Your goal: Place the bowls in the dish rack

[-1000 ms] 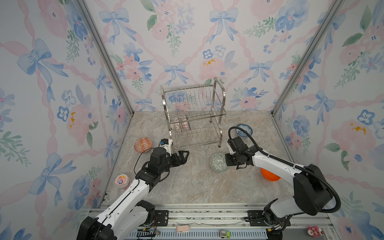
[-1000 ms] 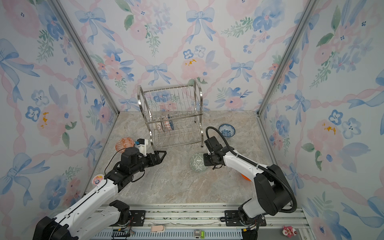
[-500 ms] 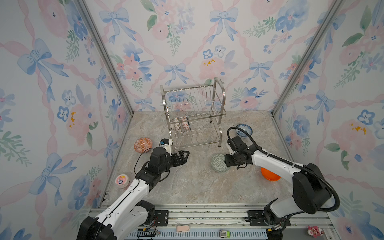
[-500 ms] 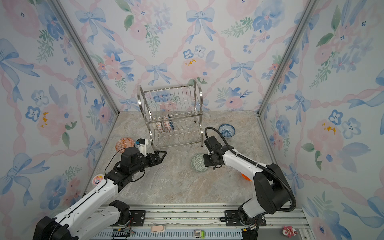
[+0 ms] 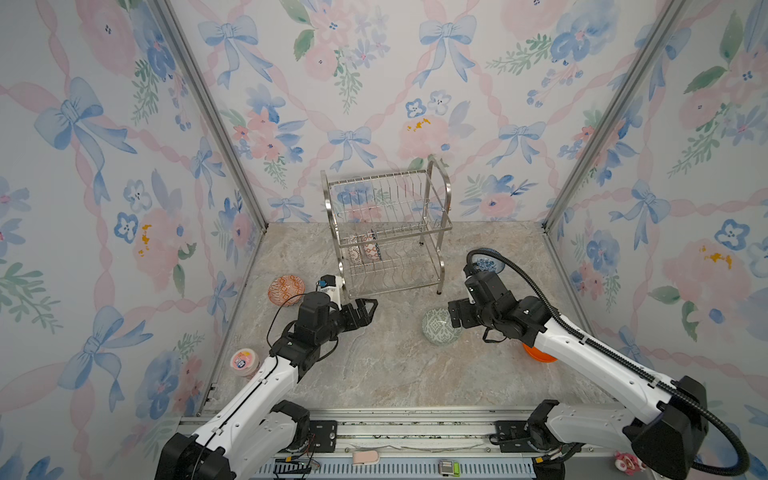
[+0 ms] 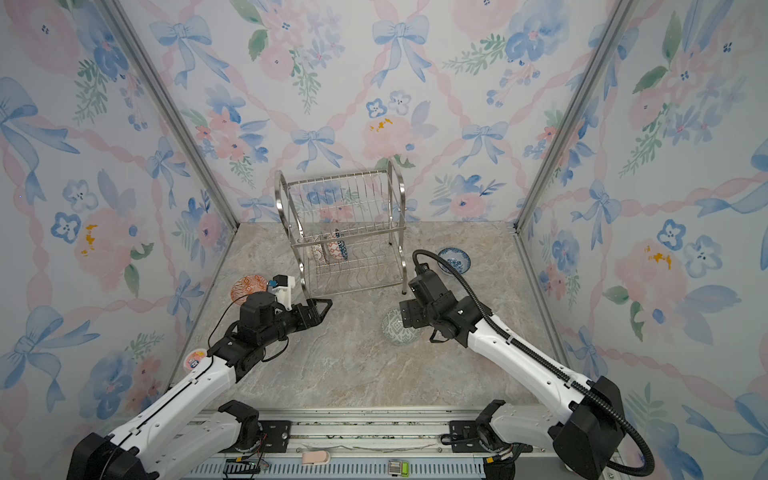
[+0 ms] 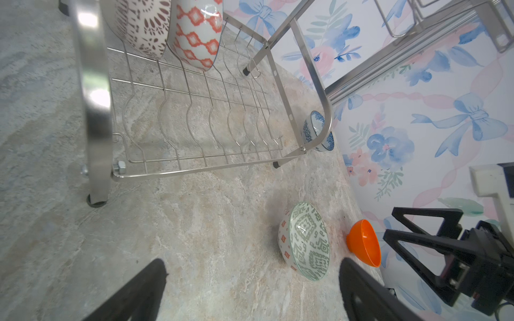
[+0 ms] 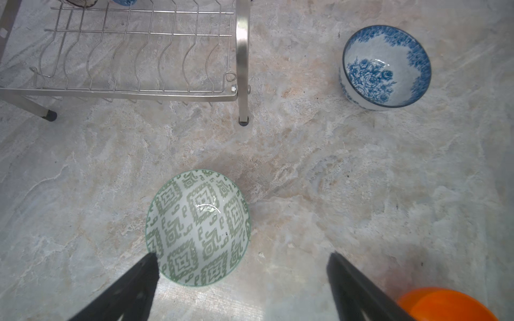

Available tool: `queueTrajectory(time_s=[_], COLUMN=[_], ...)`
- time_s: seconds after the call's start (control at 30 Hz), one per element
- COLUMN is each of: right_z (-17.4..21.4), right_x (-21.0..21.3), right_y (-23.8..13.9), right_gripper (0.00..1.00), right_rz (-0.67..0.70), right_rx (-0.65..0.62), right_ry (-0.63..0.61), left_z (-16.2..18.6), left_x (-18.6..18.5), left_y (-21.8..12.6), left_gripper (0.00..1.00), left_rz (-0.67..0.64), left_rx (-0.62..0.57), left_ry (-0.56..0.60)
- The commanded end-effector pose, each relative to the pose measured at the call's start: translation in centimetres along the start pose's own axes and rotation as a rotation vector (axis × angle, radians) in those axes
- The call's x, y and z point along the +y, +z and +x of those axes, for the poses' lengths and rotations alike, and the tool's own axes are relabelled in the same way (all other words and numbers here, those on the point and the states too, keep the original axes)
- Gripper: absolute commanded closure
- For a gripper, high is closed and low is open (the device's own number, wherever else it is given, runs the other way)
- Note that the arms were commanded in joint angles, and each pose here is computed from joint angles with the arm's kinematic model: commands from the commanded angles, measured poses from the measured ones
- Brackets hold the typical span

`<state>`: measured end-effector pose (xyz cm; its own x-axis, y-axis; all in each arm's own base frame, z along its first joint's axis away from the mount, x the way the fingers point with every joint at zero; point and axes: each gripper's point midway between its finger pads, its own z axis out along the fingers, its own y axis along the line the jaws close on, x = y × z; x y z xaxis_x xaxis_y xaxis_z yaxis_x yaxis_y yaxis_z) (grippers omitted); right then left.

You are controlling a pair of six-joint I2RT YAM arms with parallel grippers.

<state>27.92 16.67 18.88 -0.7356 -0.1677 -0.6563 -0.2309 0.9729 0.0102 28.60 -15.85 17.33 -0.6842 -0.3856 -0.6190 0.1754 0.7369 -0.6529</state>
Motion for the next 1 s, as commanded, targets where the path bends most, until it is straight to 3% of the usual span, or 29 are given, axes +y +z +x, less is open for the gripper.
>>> queueTrajectory(time_s=[0.0,0.13,0.37,0.63,0.97], right_z=[1.2,1.4,3.7,6.2,8.4], right_x=[-0.5,0.6,5.7,9.3,11.6], right_y=[-0.4,-0.4,2.1,5.9,9.0], right_gripper=[0.03,0.03,0.01,0.27,0.41], right_rz=[-0.009,0.001,-0.001,0.043,0.066], right_rx=[0.02,-0.009,0.083,0.181,0.273], right_ry=[0.02,-0.103,-0.35,-0.489,-0.575], left_z=[-0.3,0.2,0.5,0.8,1.3], left_x=[-0.3,0.1,0.7,1.6,2.6], left_y=[-0.2,-0.1,-0.6,-0.5,-0.2], left_gripper=[0.02,0.02,0.02,0.02,0.02], left_rz=[0.013,0.01,0.023,0.043,0.026], left_rx=[-0.006,0.003,-0.015,-0.008,0.005], left_ry=[-0.012,-0.034,-0.071,-0.12,-0.123])
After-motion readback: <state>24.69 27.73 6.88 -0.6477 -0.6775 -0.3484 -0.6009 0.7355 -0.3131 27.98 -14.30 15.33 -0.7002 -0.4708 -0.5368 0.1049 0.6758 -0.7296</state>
